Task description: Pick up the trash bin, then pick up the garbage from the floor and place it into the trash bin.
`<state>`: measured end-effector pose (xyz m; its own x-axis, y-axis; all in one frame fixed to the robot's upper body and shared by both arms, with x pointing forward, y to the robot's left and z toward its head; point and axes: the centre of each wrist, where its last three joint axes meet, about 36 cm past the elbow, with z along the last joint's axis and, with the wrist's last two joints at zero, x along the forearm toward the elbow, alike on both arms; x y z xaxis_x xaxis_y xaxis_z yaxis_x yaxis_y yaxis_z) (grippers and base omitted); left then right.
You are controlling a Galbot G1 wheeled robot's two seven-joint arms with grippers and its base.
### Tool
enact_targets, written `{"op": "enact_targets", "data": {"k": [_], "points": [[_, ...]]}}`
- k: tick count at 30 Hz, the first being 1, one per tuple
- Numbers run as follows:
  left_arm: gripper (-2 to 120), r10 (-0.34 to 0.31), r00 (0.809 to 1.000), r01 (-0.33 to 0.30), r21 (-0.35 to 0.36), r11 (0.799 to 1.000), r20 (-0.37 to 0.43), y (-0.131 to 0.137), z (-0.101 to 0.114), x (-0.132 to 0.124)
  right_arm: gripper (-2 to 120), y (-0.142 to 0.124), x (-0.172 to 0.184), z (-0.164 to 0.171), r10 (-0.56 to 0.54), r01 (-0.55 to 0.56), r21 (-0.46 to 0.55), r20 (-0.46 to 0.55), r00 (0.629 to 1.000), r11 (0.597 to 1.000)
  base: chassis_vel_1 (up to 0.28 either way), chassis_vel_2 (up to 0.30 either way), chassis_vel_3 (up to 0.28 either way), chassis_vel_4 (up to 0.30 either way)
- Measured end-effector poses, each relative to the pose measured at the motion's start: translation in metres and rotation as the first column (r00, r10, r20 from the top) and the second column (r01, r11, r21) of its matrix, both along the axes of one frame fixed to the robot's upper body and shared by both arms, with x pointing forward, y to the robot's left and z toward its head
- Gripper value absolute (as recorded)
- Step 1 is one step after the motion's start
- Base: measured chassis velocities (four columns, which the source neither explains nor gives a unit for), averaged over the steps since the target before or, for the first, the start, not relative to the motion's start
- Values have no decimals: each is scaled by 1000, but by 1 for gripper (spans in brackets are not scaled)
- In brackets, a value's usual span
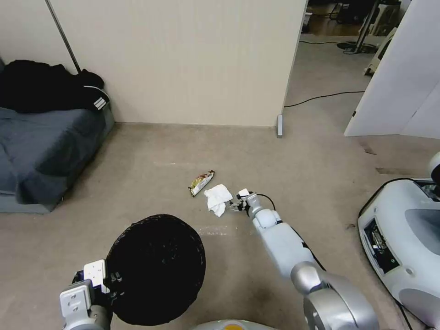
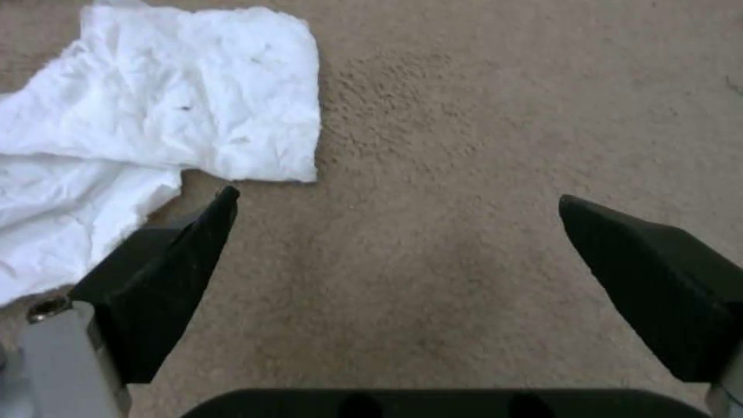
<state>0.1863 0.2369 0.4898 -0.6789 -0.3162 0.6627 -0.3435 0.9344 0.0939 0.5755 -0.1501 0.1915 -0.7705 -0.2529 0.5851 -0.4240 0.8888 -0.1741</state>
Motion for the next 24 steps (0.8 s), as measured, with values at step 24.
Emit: {"op": "enact_targets", "data": {"k": [24], "points": [[0, -16, 1000, 17, 19, 1000, -10, -4, -1, -1, 100, 1, -6, -4, 108, -113, 64, 77, 991, 992, 0, 0, 0, 0]]}}
